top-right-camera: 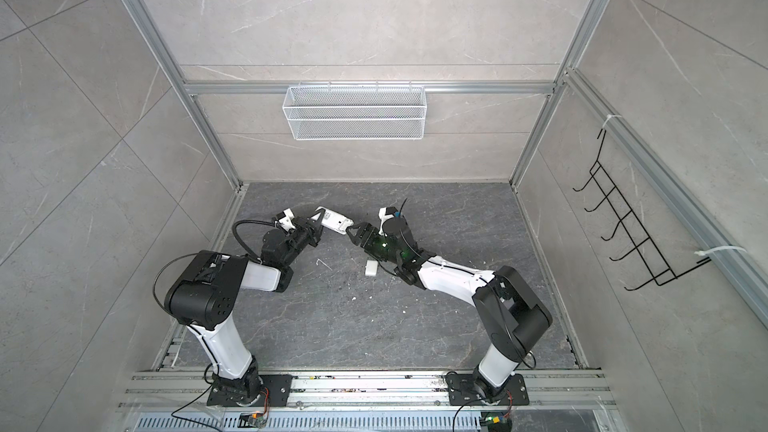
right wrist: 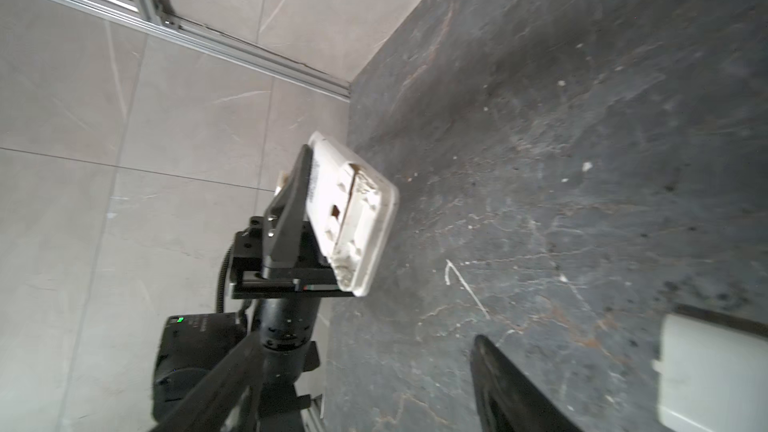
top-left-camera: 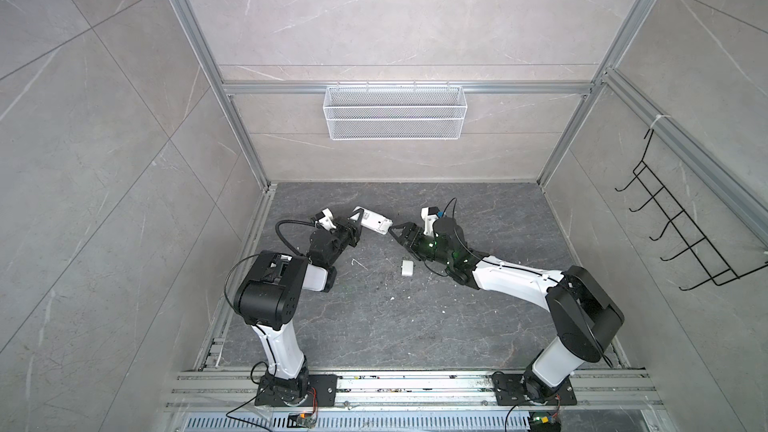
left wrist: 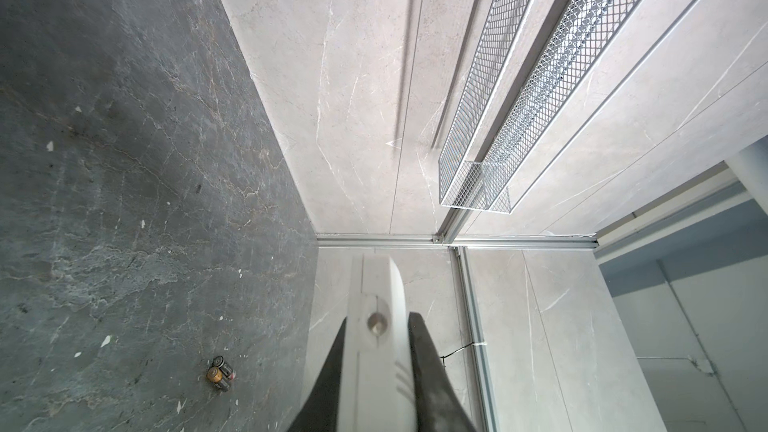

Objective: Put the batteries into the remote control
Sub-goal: 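Grasp the remote's open end with the right gripper while the left gripper holds its top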

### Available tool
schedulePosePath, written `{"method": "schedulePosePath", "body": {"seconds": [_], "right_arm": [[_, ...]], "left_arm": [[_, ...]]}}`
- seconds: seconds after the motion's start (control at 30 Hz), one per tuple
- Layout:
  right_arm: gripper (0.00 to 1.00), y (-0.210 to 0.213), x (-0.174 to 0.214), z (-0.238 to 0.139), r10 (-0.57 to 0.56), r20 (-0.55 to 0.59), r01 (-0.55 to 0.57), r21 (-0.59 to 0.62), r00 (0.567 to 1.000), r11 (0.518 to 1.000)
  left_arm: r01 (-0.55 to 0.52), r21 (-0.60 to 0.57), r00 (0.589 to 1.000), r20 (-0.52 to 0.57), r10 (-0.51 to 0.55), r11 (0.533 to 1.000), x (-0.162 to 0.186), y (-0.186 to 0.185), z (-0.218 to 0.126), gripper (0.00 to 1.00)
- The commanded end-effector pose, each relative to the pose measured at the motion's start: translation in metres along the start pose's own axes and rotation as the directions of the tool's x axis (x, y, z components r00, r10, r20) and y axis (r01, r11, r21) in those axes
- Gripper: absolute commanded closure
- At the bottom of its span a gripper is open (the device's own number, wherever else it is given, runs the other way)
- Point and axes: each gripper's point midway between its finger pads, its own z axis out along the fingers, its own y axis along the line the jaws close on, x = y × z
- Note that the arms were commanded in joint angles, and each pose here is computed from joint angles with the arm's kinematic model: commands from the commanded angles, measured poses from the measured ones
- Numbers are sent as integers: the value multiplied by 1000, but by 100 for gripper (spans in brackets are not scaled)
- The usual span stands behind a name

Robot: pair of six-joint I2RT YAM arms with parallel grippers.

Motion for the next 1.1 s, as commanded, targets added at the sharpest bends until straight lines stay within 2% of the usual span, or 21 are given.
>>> {"method": "schedulePosePath", "body": {"seconds": [0.0,0.13,0.3,0.57,0.8,0.87,0.97,1.07], "right_arm": [[22,34,-7,5,55,11,-52,-174,998,983],[24,34,-9,16,100,7,-97,-197,995,976],[26,18,-8,34,149,-5,-149,-127,989,981],[34,8,-19,44,190,53,-185,-90,980,979],[56,10,-22,45,188,63,-183,-86,980,979],[63,9,-22,45,191,62,-186,-81,980,979],[66,6,-22,47,182,59,-178,-59,982,982],[74,6,-20,49,169,41,-167,-46,985,985]], "left_arm": [[8,134,1000,-28,-4,991,9,-48,1,91],[52,140,997,-61,-44,989,15,-52,4,91],[62,158,995,-82,-50,985,24,-60,7,91],[85,160,991,-120,-66,983,39,-62,13,91],[41,122,990,-136,-25,992,44,-64,10,90],[11,79,990,-141,0,997,47,-59,8,85],[-23,31,986,-164,28,999,52,-59,8,80],[-30,20,982,-186,33,999,55,-64,9,74]]}}
